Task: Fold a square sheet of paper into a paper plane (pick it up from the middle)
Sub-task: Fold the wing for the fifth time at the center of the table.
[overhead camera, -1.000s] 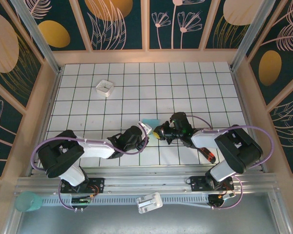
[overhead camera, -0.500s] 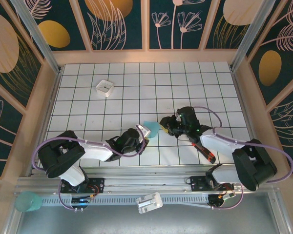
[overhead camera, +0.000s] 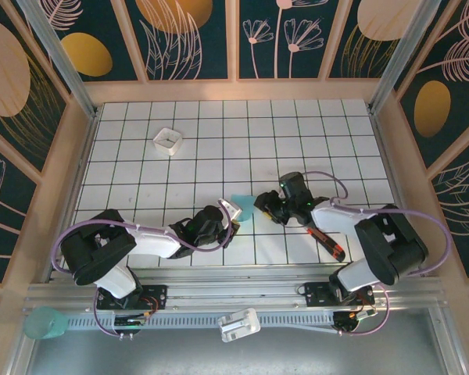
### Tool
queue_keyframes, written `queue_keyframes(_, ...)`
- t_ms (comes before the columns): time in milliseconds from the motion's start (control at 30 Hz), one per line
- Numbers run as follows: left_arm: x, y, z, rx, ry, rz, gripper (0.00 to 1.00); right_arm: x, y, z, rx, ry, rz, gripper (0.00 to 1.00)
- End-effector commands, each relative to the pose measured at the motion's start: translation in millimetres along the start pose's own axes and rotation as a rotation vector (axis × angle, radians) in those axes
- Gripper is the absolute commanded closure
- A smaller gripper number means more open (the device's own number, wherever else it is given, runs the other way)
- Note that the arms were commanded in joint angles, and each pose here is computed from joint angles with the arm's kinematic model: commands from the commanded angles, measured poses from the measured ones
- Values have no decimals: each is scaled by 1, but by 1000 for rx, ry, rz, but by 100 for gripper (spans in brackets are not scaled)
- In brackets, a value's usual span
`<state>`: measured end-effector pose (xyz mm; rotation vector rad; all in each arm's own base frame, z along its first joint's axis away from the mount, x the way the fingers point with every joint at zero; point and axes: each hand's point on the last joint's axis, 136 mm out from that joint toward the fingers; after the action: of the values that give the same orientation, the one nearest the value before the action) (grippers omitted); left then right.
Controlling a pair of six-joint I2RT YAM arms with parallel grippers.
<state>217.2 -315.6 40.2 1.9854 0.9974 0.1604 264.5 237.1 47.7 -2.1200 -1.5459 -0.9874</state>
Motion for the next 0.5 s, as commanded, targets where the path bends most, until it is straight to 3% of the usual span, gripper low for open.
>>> queue_keyframes(0,-6,6,-2,-15,-26,10,100,24,10,4,-3,80,-50,55)
queue_keyframes(167,-6,5,-2,-10,-27,18,100,30,14,9,2,89,-61,60)
queue_keyframes(467,-4,1,-2,6,-17,34,100,17,22,16,-18,-8,-95,86)
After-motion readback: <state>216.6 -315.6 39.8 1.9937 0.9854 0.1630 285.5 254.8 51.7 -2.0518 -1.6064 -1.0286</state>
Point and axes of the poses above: each hand's point on the last joint's axis, 136 mm out from that joint toward the fingers, its own z axis out along the fingers, its own x axis along the line the jaws close on, y = z × x, and after that the axes turned 5 degrees about -z, right-handed
